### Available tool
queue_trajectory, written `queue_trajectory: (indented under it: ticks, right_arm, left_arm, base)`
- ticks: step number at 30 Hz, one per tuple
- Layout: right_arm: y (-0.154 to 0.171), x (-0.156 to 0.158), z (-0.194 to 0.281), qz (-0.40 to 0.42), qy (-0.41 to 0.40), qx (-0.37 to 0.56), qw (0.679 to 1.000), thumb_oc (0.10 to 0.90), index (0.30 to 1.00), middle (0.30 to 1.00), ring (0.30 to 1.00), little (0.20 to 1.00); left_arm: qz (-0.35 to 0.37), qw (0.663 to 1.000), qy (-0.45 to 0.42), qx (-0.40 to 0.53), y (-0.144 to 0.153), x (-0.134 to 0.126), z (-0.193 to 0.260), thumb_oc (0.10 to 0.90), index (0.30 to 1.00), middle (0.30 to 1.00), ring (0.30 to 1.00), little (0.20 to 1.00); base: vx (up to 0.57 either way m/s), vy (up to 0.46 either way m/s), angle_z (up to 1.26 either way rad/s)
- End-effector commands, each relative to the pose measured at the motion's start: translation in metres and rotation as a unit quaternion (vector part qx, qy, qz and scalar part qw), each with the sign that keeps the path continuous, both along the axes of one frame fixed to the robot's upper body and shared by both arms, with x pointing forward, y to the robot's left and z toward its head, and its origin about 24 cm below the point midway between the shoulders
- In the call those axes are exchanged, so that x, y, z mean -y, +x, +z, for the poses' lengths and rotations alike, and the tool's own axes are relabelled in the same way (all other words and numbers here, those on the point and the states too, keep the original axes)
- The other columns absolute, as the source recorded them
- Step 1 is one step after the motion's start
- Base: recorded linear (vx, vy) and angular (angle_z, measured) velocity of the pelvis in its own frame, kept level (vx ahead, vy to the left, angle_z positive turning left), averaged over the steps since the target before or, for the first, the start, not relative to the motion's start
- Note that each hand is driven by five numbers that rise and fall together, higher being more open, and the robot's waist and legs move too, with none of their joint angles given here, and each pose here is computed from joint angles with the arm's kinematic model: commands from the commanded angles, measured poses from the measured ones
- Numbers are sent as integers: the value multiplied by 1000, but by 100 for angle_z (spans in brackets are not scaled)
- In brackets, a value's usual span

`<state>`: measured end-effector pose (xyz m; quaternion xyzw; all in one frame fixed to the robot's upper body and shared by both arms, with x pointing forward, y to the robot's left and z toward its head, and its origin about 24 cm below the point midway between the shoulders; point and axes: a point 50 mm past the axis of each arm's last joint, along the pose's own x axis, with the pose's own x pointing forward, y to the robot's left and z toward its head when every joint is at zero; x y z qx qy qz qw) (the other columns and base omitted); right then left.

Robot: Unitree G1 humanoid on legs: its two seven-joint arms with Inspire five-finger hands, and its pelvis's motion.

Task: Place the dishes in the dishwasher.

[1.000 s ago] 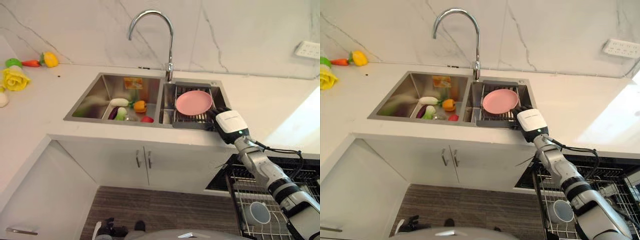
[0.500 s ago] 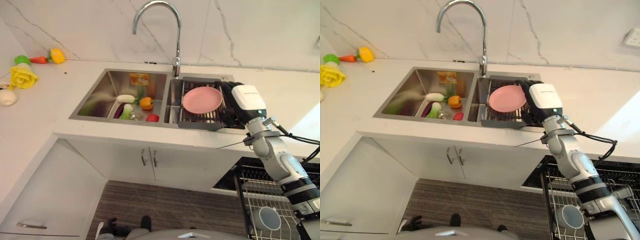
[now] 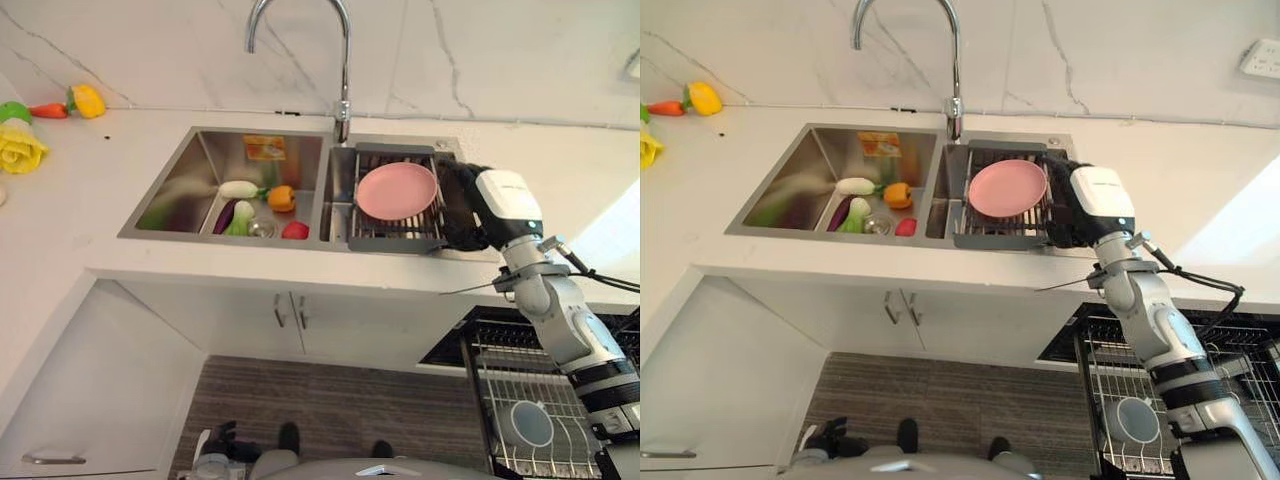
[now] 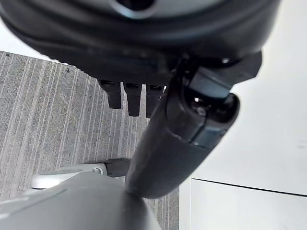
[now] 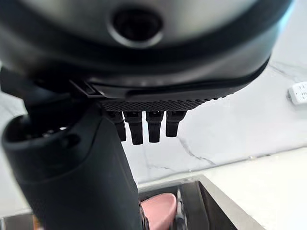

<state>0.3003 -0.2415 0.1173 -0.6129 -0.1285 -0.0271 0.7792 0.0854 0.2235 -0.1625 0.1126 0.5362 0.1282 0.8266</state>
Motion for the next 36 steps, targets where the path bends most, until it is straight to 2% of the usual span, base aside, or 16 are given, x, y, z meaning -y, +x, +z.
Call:
queue_trajectory:
  ticks: [1,16,36]
  right_arm:
    - [15,-15,51,29,0,128,991,800,900,900,900,900]
    - [31,-15,37,21,-45,108,993,800,900,900,900,900]
    - [50,-8,-9,-18,-101,7,995,800,900,900,900,900]
  left_arm:
    - [-48,999,12,23,20,6,4,800,900,900,900,900]
    - [-40,999,28,6,6,4,1,800,900,900,900,900]
    - [-36,999,26,-6,-2,12,-3,800,900,900,900,900]
  base:
    - [0,0,0]
    - [-3,-3,2]
    - [-1,-4,6]
